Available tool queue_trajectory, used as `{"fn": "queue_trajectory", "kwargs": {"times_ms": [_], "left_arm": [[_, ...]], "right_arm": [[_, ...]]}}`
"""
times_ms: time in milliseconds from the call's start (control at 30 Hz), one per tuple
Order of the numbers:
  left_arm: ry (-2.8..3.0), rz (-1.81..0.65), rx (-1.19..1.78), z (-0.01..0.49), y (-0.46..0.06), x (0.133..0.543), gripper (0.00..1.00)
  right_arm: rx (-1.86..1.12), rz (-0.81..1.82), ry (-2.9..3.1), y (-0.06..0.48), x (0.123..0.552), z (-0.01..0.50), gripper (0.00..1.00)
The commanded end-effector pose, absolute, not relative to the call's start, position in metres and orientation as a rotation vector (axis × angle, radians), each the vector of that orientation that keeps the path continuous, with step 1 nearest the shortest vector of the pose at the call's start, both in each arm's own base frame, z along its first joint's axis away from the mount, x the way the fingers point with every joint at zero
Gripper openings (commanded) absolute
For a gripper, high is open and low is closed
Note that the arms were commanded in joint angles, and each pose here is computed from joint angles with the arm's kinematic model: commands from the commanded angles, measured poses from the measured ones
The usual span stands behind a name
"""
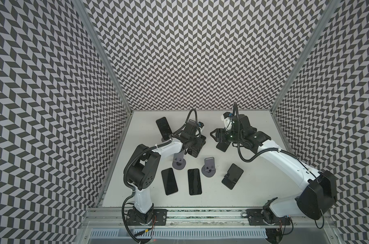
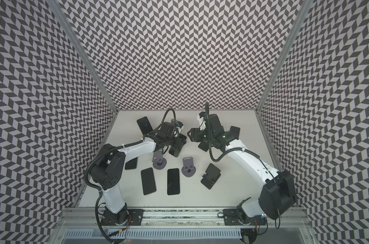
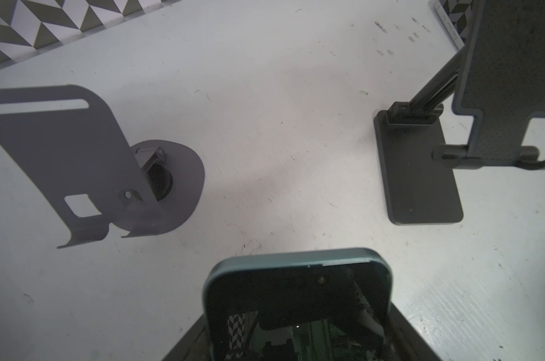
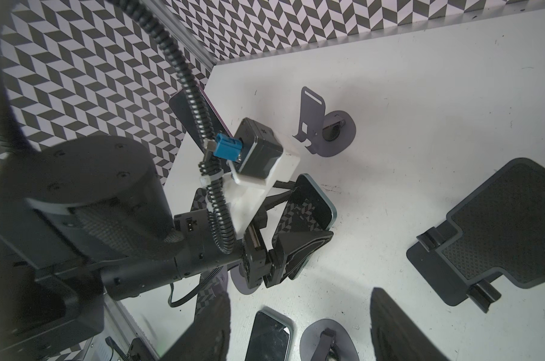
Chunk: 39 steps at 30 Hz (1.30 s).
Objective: Remove the phone from the phone stand
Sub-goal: Place the phone at the center of the table.
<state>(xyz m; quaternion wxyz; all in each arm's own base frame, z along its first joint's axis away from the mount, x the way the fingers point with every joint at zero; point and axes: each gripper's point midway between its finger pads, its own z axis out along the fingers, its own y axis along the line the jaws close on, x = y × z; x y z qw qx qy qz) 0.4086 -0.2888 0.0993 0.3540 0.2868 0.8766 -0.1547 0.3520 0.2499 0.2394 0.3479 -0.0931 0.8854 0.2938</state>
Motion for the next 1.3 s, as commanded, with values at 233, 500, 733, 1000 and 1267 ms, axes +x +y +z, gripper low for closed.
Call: {"fn": "queue_trajectory", "kwargs": {"times_ms": [233,500,733,1000,1267], "left_arm": [[2.252,-0.418,0.748,0.108,-0.295,0.419,0.62],[2.265,-0.427,0.75,0.104,-0.298,0.42,0.62],[2.291,-0.414,0.762,0.095,-0.295,0.419,0.62],[2.306,-0.416,0.771,0.089,-0.297,0.422,0.62],[2.315,-0.421,0.772,0.088,-0.299,0.423,0.62]], "right_arm": [[-0.251,0.772,2.231,0.252,0.355,0.256,0.68],[-0.258,0.767,2.244,0.253,0.356,0.251,0.68],[-0.271,0.771,2.266,0.256,0.357,0.246,0.69],[-0.27,0.764,2.264,0.255,0.357,0.246,0.69],[-0.273,0.766,2.271,0.256,0.357,0.244,0.69]]}}
